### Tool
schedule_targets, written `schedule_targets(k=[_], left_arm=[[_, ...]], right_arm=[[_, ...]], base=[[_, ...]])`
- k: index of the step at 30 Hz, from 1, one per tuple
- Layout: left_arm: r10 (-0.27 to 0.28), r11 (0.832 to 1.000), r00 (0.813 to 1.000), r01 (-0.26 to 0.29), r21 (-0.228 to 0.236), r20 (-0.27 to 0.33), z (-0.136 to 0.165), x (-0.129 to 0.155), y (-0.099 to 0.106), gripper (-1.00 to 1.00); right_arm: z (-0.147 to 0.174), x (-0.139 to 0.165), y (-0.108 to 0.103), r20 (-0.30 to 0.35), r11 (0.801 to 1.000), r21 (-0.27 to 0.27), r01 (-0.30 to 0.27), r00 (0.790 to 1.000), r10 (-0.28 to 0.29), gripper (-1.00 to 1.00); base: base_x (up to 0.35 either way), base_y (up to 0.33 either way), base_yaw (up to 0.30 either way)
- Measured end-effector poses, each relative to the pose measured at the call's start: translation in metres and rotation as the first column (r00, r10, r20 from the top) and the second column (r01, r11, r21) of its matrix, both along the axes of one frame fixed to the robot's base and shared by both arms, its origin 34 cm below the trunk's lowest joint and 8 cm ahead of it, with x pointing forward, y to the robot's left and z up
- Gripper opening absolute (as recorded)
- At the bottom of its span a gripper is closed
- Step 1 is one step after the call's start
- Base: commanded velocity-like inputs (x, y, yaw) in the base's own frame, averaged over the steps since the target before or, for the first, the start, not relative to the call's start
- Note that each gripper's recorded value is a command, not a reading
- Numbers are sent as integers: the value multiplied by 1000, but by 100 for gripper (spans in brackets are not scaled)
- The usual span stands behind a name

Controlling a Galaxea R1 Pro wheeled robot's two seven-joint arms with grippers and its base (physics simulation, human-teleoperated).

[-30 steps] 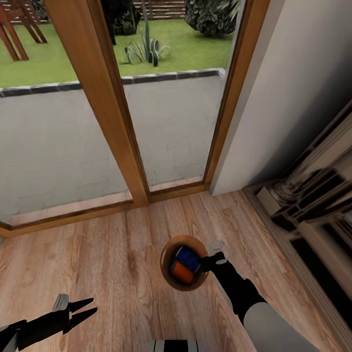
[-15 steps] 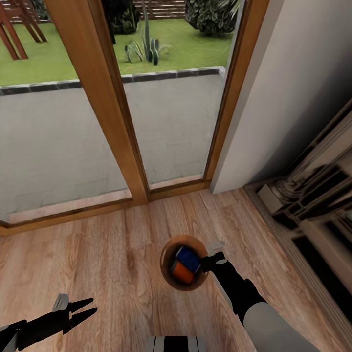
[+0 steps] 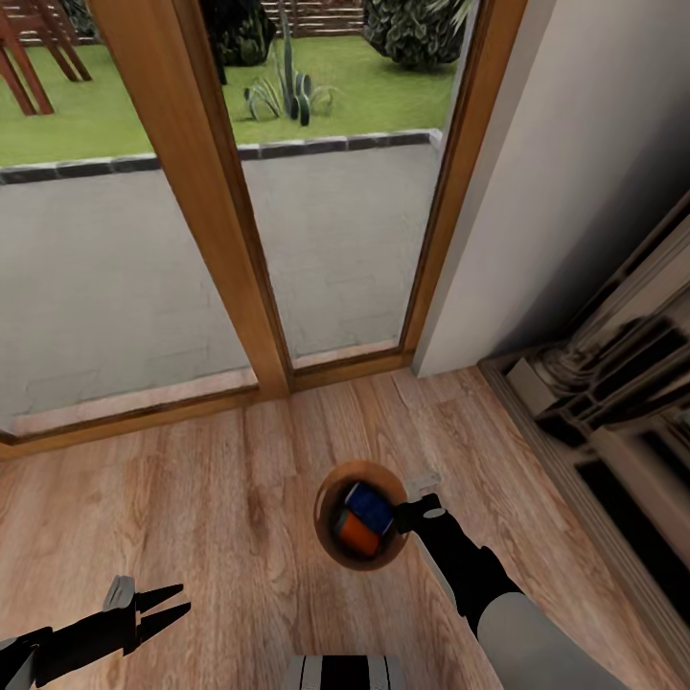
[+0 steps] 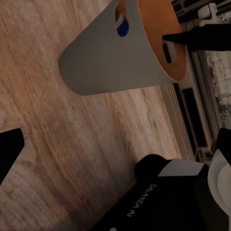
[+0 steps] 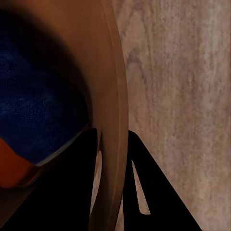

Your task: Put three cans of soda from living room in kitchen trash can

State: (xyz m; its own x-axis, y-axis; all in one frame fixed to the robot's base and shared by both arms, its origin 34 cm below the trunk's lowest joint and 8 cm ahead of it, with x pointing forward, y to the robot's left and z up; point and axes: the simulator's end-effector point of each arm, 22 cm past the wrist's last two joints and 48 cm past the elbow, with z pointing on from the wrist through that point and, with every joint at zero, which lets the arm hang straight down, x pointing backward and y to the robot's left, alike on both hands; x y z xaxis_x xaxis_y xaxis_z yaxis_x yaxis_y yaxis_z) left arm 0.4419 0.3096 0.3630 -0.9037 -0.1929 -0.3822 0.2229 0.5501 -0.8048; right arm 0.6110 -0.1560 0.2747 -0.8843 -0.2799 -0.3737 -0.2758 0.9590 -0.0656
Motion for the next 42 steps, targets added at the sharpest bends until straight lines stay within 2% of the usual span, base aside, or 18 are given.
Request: schedule_targets(k=[21,42], left_arm=[[0,1000,1000,0,0,-1,-22,-5,0,100],[1,1000,1000,-1,0,18,-25,-7,0,100]], right_arm=[[-21,-4,0,1,1000,0,1,1000,-1,-100],[-23,-6,1,16,1000,7,7,1000,-7,-100]], base=[[0,0,0],[0,0,0]])
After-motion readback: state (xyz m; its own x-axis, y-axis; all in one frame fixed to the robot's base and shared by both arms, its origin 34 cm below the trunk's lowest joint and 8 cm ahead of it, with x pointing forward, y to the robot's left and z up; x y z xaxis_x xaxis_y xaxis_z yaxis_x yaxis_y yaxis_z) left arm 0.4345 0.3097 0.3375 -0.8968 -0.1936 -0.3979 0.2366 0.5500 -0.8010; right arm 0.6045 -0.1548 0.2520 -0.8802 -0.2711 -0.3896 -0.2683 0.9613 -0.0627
